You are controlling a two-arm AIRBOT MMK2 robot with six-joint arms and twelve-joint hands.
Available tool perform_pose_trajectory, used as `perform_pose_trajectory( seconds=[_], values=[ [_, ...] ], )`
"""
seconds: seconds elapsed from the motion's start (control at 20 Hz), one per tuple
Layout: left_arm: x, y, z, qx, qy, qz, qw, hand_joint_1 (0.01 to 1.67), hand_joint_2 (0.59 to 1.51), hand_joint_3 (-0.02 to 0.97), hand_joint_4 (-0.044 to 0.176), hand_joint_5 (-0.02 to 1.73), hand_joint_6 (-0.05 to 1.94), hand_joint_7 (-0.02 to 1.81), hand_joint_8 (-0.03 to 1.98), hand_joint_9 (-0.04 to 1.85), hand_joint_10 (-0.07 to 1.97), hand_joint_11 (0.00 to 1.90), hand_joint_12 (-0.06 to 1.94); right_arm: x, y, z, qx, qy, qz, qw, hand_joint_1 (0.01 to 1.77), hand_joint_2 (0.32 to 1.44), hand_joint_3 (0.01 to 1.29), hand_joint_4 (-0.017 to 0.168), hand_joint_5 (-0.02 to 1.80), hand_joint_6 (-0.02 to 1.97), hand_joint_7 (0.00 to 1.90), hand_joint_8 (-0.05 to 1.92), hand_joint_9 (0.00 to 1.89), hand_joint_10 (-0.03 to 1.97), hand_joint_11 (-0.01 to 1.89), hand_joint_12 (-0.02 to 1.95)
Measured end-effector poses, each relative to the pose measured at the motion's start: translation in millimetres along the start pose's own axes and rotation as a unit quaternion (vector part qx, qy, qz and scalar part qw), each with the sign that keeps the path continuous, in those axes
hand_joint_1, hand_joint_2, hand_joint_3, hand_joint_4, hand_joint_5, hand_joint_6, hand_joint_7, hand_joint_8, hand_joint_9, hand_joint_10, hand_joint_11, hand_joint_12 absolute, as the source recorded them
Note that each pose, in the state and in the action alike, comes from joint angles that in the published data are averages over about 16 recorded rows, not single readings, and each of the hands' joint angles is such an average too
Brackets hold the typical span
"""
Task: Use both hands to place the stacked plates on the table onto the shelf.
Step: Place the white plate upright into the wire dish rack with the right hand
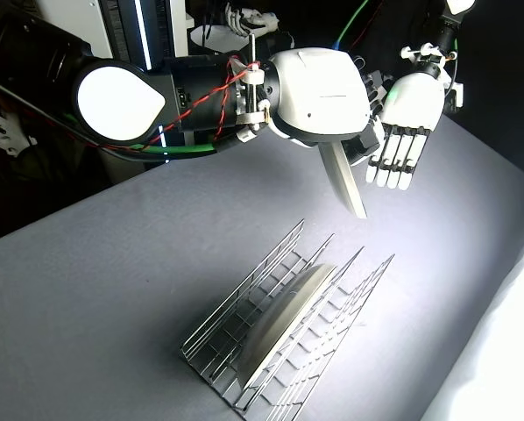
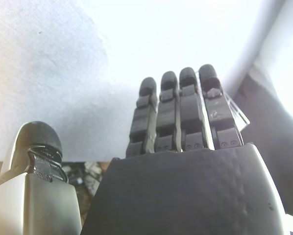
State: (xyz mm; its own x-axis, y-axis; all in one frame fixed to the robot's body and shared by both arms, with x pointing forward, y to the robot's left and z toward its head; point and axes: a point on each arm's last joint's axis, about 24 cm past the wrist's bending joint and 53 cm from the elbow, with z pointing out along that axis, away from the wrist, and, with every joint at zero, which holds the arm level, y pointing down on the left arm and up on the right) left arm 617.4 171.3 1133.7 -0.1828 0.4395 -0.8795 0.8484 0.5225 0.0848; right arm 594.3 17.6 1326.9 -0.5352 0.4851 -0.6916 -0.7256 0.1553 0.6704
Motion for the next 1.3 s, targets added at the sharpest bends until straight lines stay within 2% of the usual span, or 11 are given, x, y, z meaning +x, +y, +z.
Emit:
perform_pose_trajectory(
  seconds=[0.25, 0.6, 1.3],
  values=[
    [0.1, -0.2, 0.1, 0.0, 0.0, 0.0, 1.0, 0.02, 1.111, 0.012, 0.004, 0.16, 0.01, 0.18, 0.0, 0.15, 0.01, 0.02, 0.37, -13.9, 0.0, -1.8, 0.014, -0.027, 0.056, 0.998, 1.36, 0.98, 0.01, -0.008, 0.99, 0.8, 1.11, 0.7, 1.0, 1.05, 0.77, 1.16],
    [0.4, -0.2, 0.0, 0.0, 0.001, -0.001, 1.0, 0.02, 1.111, 0.012, 0.004, 0.17, 0.01, 0.18, 0.0, 0.16, 0.01, 0.02, 0.39, -30.8, -5.6, -7.4, 0.036, -0.058, 0.125, 0.9897, 1.37, 0.99, 0.01, -0.008, 0.99, 0.8, 1.09, 0.74, 0.98, 1.08, 0.74, 1.2],
    [0.8, -0.3, 0.1, 0.0, 0.002, -0.004, 1.0, 0.01, 1.11, 0.011, 0.004, 0.17, 0.01, 0.16, 0.0, 0.14, 0.01, 0.02, 0.35, -55.3, -22.1, -29.3, 0.077, -0.111, 0.239, 0.9614, 1.38, 1.01, 0.01, -0.008, 0.96, 0.82, 1.08, 0.75, 0.97, 1.11, 0.73, 1.21]
  ],
)
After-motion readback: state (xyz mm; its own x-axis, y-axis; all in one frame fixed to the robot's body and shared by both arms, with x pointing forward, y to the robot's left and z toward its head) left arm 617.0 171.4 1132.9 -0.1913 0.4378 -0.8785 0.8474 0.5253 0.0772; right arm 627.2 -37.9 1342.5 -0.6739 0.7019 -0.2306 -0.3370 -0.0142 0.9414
